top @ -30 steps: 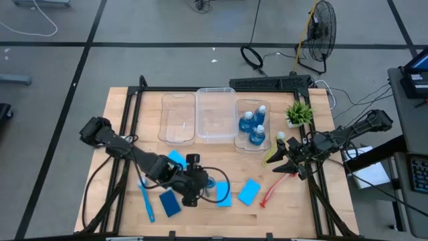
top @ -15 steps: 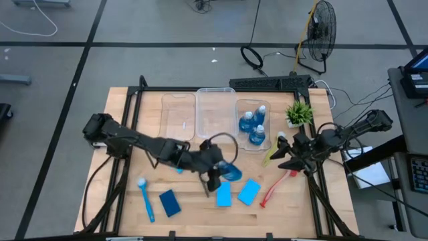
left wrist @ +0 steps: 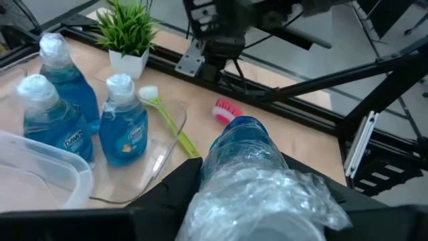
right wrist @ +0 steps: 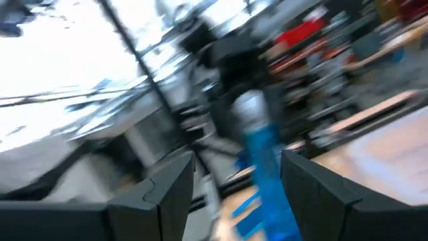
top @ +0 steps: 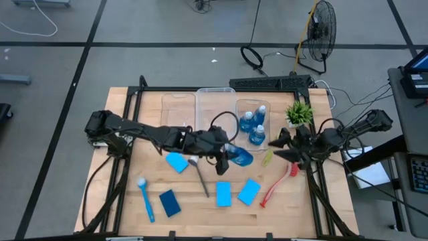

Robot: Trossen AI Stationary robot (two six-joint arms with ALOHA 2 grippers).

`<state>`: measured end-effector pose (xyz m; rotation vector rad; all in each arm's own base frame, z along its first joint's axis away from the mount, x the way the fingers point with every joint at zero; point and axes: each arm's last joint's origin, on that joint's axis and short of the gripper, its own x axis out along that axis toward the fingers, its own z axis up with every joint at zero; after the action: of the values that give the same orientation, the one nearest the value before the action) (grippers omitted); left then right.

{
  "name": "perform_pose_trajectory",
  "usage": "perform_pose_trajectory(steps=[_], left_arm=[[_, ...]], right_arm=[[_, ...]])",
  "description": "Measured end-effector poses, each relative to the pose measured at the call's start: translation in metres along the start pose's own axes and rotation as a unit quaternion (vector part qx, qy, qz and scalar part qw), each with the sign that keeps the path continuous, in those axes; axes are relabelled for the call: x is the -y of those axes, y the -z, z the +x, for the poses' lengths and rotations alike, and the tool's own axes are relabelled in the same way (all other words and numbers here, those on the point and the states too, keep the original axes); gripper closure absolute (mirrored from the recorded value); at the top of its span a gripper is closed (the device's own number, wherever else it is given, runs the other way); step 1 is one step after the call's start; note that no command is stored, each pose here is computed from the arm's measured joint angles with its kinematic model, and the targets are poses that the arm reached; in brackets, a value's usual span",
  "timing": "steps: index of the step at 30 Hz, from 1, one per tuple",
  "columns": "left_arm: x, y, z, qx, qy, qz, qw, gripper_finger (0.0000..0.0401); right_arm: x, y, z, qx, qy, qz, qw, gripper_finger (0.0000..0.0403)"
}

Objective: Pick & Place Kitchen Sink Supplies
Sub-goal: Put the blue dishwashing liquid bottle into the right transparent bin

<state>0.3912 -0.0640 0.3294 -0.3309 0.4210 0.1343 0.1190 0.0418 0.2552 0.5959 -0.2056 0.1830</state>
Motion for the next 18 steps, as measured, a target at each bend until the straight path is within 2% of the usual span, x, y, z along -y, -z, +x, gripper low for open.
perform_pose_trajectory(steps=[6,14,18], left_arm=[[0.000,0.000,0.000,-0.002,0.005,0.002,1.000,0.0237],[0.000,0.004,0.000,-0.026,0.012,0.024,0.999,0.0237],[-0.001,0.008,0.000,-0.046,0.004,0.031,0.998,0.0237]], right_arm=[[0.005,0.001,0.002,0.025,0.069,-0.040,0.997,0.0193],[0.008,0.012,0.012,-0.005,0.084,-0.056,0.995,0.0193],[0.008,0.019,0.019,-0.025,0.066,-0.058,0.996,0.0193]])
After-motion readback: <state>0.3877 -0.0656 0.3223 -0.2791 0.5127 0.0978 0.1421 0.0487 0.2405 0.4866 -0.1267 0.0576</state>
